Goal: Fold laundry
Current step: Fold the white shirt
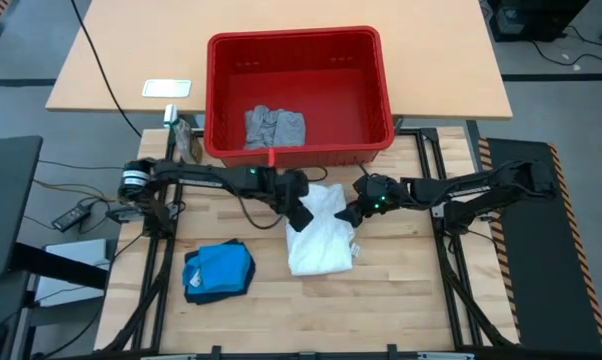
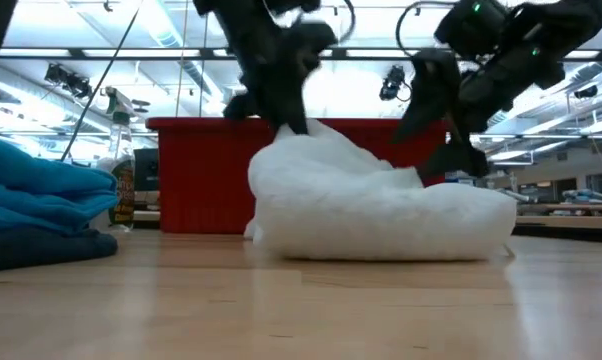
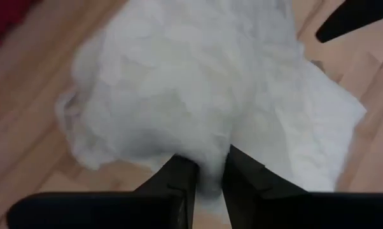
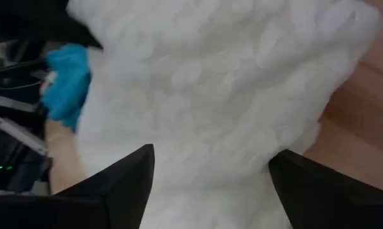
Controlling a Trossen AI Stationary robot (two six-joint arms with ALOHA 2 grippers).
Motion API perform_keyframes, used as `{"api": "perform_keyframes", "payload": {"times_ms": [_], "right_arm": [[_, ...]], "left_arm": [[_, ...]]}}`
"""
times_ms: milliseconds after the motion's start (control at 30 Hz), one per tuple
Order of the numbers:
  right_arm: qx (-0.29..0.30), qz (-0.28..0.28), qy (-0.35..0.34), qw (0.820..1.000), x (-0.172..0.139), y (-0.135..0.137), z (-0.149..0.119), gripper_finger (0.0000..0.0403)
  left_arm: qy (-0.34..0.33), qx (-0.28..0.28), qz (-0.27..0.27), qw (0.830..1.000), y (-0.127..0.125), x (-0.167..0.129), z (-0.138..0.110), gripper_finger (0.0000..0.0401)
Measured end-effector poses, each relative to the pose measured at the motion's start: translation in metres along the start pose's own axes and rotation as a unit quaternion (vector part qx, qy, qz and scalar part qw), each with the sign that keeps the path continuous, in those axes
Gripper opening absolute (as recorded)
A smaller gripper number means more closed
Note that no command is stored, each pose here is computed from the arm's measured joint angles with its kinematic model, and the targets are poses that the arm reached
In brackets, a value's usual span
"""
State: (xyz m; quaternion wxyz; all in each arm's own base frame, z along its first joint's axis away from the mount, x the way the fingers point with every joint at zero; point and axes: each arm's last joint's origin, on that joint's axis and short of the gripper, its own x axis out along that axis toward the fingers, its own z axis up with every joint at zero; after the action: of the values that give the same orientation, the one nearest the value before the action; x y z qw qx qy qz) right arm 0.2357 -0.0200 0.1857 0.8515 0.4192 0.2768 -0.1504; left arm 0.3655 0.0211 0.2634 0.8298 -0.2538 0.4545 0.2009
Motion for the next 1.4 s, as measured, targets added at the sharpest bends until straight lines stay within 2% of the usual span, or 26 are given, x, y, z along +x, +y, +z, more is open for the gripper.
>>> {"api": "perform_keyframes", "payload": {"times_ms": [67,167,233,300,400,467,567,633,700,767,867,967,1033,1167,1267,1400], "right_arm": [[-0.009,0.009,-0.014,1.0,-0.005,0.008,-0.001,0.0301],[-0.02,0.015,-0.031,0.999,-0.011,0.018,-0.006,0.0286],[-0.027,0.014,-0.041,0.999,-0.013,0.022,-0.009,0.0275],[-0.037,0.008,-0.046,0.998,-0.015,0.024,-0.013,0.0264],[-0.048,-0.01,-0.044,0.998,-0.017,0.025,-0.019,0.0247],[-0.061,-0.01,-0.034,0.998,-0.017,0.027,-0.024,0.0237],[-0.124,0.022,0.004,0.992,-0.018,0.034,-0.035,0.0228],[-0.208,0.034,0.027,0.977,-0.018,0.038,-0.046,0.0226],[-0.306,0.039,0.047,0.95,-0.02,0.041,-0.057,0.0226],[-0.383,0.047,0.051,0.921,-0.021,0.045,-0.066,0.0231],[-0.457,0.059,0.044,0.886,-0.023,0.051,-0.076,0.0242],[-0.505,0.053,0.046,0.86,-0.02,0.052,-0.083,0.026],[-0.528,0.051,0.053,0.846,-0.016,0.051,-0.087,0.0275],[-0.554,0.049,0.076,0.827,-0.002,0.049,-0.099,0.0305],[-0.57,0.048,0.096,0.814,0.008,0.047,-0.109,0.0323],[-0.592,0.027,0.084,0.801,0.019,0.046,-0.119,0.0334]], "left_arm": [[-0.007,0.002,0.008,1.0,0.0,-0.015,-0.003,0.0068],[-0.006,0.016,0.064,0.998,0.002,-0.029,-0.013,0.0068],[0.001,0.027,0.101,0.995,0.004,-0.032,-0.019,0.0068],[0.014,0.033,0.114,0.993,0.005,-0.031,-0.022,0.0068],[0.008,0.036,0.109,0.993,0.001,-0.031,-0.024,0.0068],[-0.005,0.046,0.088,0.995,-0.008,-0.033,-0.026,0.0069],[-0.031,0.12,0.045,0.991,-0.03,-0.041,-0.034,0.0069],[-0.034,0.221,0.028,0.974,-0.048,-0.044,-0.048,0.0069],[-0.02,0.311,0.033,0.95,-0.061,-0.037,-0.066,0.0069],[-0.016,0.352,0.029,0.936,-0.07,-0.028,-0.082,0.0073],[-0.031,0.365,0.018,0.93,-0.078,-0.017,-0.096,0.009],[-0.054,0.366,-0.002,0.929,-0.082,-0.006,-0.106,0.0119],[-0.09,0.364,-0.033,0.927,-0.091,-0.001,-0.111,0.0144],[-0.126,0.416,-0.102,0.895,-0.109,0.008,-0.129,0.02],[-0.1,0.444,-0.091,0.886,-0.113,0.021,-0.148,0.0243],[-0.094,0.434,-0.06,0.894,-0.114,0.032,-0.156,0.0283]]}}
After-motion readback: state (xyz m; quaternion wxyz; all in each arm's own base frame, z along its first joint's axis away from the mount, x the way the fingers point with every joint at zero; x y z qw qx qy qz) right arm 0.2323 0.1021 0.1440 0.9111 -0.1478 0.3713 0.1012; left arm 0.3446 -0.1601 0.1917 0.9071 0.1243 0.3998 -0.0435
